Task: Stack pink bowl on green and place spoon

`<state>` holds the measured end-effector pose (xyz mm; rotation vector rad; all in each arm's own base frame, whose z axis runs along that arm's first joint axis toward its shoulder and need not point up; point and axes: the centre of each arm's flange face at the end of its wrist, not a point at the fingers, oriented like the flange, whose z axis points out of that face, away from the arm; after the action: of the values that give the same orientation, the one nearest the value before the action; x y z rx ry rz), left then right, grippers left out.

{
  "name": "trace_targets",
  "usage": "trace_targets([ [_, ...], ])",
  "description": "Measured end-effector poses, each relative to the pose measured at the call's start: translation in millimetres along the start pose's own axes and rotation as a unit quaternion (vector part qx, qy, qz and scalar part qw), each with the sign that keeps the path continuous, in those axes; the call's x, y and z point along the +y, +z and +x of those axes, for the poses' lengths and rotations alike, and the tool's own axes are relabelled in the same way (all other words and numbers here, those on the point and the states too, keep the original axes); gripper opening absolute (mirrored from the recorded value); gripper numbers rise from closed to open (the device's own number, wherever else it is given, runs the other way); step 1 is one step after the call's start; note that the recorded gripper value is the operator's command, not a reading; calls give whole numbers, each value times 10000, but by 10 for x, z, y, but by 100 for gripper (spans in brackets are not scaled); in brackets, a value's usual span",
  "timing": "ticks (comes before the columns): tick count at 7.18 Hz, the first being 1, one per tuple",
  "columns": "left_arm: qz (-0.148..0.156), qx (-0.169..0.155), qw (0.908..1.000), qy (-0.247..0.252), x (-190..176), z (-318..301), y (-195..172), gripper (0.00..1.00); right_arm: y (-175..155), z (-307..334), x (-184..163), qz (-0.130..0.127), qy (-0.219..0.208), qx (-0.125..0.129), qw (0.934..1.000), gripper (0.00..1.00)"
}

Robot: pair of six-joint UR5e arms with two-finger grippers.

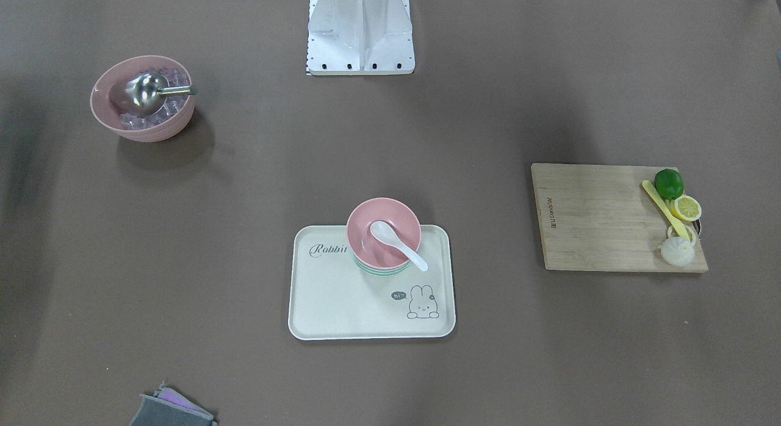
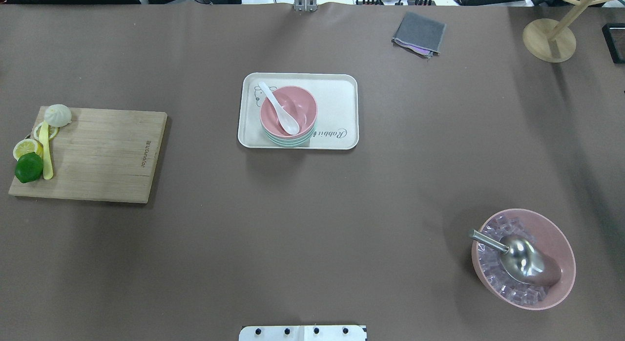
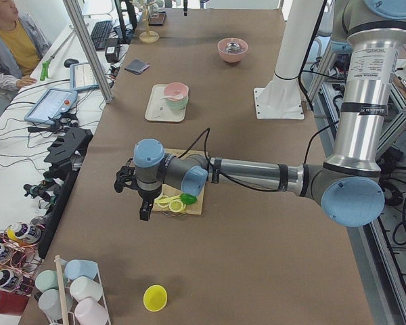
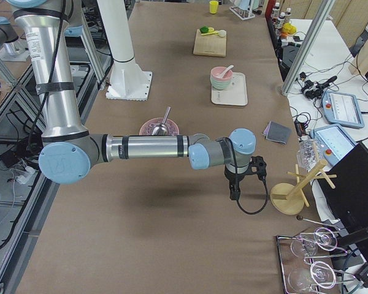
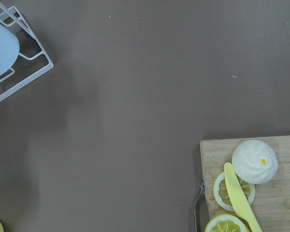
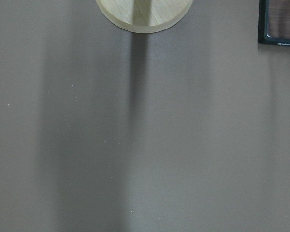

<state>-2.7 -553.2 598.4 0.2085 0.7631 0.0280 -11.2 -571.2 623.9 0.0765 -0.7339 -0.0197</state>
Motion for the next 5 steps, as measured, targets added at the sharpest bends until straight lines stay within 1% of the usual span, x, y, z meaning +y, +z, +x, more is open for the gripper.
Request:
trace_targets([
  [1, -14, 2, 10000, -13, 16, -12, 11, 98, 41, 34, -3, -27, 23, 10, 10000, 100],
  [5, -59, 3, 10000, -47, 49, -63, 61, 98, 64, 35, -16, 33, -23, -17, 10000, 100],
])
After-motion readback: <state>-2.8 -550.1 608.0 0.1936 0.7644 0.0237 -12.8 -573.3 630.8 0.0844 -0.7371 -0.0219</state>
